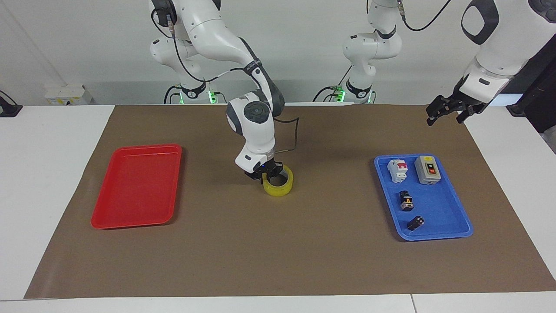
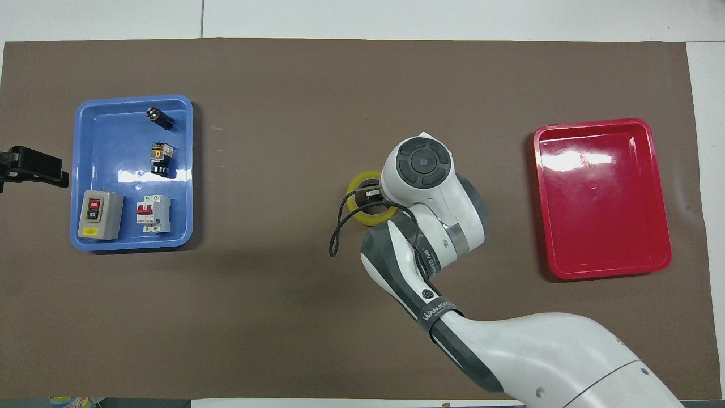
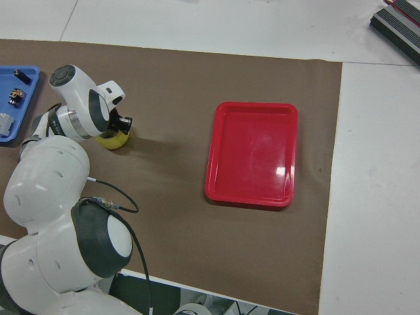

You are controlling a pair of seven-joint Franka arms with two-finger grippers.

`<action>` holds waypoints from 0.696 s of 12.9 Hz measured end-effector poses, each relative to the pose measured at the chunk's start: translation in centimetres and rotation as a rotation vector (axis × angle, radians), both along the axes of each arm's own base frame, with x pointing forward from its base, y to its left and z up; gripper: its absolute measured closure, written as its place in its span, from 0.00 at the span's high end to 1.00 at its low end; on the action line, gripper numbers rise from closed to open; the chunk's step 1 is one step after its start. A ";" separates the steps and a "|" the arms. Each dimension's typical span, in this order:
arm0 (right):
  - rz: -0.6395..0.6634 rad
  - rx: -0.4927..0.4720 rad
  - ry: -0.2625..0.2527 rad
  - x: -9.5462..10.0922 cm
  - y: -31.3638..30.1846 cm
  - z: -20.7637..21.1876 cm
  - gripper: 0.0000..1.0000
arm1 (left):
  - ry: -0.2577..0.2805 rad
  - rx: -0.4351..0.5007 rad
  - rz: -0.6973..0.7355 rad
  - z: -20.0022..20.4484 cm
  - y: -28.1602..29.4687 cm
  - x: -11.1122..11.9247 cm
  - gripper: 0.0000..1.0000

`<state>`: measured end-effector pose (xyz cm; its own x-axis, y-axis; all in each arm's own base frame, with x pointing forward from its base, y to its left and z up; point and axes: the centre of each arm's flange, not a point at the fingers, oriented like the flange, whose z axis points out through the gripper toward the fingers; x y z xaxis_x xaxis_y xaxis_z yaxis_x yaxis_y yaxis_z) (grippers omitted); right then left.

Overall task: Place and move tape with both arms
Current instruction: 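Grasp the yellow tape with the right gripper while the left gripper retracts, then carry the tape with the right gripper and lower it into the red tray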

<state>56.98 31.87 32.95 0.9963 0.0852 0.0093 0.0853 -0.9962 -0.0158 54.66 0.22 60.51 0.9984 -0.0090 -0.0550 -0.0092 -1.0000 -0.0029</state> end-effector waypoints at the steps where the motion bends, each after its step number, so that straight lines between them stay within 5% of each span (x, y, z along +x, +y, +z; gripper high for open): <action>1: 0.006 -0.009 0.017 1.2 -1.5 1.5 0.21 | -0.001 0.000 -0.001 0.1 0.0 0.0 1.00; 5: 0.108 -0.031 0.128 4.4 -17.3 7.2 0.21 | -0.004 -0.021 -0.006 0.2 -0.4 -0.1 1.00; 9: 0.222 0.000 0.178 2.8 -36.8 7.9 0.21 | -0.005 -0.026 -0.022 0.2 -0.5 -0.1 1.00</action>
